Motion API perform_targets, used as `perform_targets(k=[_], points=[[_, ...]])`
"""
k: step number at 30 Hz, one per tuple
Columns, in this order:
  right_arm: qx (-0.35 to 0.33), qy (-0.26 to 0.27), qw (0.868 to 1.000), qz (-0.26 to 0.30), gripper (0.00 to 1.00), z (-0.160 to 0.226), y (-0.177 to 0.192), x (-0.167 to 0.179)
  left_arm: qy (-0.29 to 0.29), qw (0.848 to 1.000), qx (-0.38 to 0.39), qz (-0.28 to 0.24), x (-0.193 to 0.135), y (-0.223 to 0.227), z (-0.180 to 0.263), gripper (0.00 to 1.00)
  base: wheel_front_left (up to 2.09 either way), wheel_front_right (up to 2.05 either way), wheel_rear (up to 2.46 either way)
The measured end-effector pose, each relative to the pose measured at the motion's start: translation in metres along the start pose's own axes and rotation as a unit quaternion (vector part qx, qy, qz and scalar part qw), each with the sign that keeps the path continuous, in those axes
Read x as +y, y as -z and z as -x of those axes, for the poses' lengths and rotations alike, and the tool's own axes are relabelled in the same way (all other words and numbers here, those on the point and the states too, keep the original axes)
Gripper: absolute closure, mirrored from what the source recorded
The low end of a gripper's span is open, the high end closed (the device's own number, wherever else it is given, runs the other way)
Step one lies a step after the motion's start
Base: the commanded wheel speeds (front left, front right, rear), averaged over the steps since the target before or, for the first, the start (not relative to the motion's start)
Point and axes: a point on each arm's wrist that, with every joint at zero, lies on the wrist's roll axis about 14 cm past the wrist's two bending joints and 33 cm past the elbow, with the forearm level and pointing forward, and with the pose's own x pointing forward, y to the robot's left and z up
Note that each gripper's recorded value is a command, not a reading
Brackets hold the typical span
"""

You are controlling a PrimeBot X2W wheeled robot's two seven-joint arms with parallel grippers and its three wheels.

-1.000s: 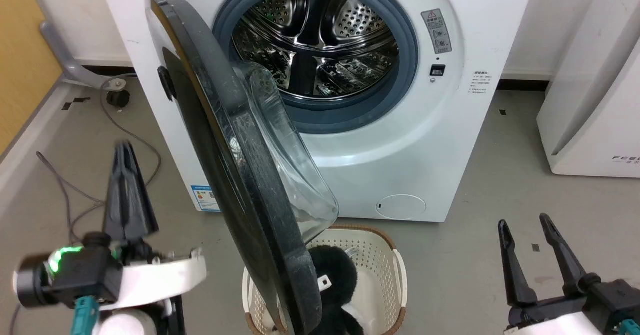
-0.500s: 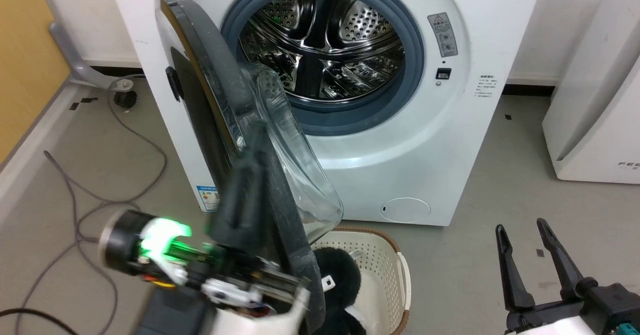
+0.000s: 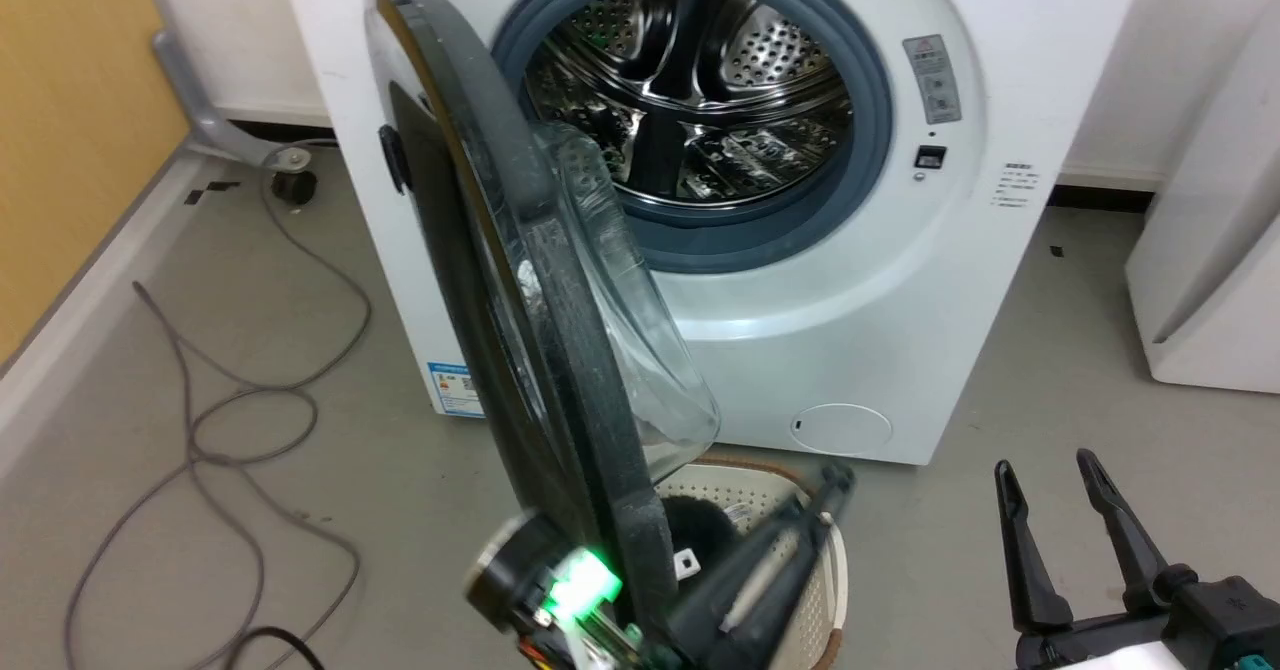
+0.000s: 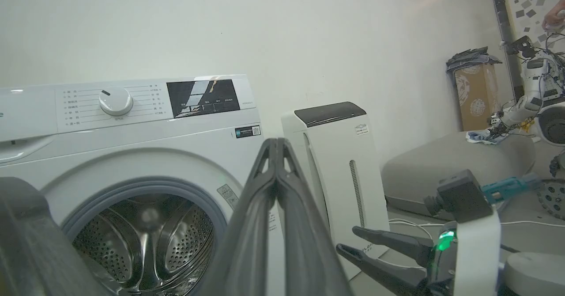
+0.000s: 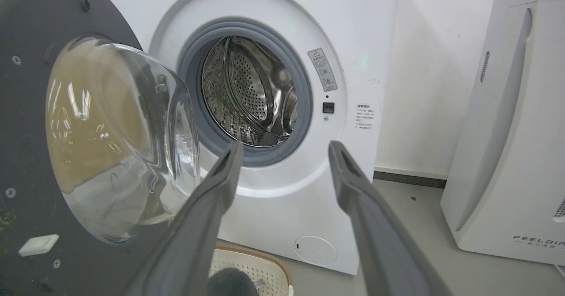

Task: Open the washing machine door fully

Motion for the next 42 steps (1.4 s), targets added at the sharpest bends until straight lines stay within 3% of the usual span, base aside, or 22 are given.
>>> perform_targets(k=[12, 24, 33, 42], points=[[0.018, -0.015, 1.0, -0.007, 0.0, -0.007, 0.014, 0.009, 0.014, 0.992, 0.12, 0.023, -0.019, 0.068, 0.031, 1.0, 0.0, 0.0, 0.0], [0.037, -0.011, 0.999, -0.01, 0.0, -0.007, 0.027, 0.006, -0.064, 0.974, 0.214, 0.022, 0.014, 0.121, 0.063, 1.0, 0.0, 0.0, 0.0], [0.048, -0.028, 0.998, -0.016, 0.0, -0.016, 0.037, 0.016, -0.095, 0.967, 0.234, 0.014, 0.03, 0.129, 0.075, 1.0, 0.0, 0.0, 0.0], [0.055, -0.079, 0.995, -0.03, 0.0, -0.032, 0.046, 0.05, -0.135, 0.962, 0.238, -0.006, 0.049, 0.119, 0.091, 1.0, 0.0, 0.0, 0.0]])
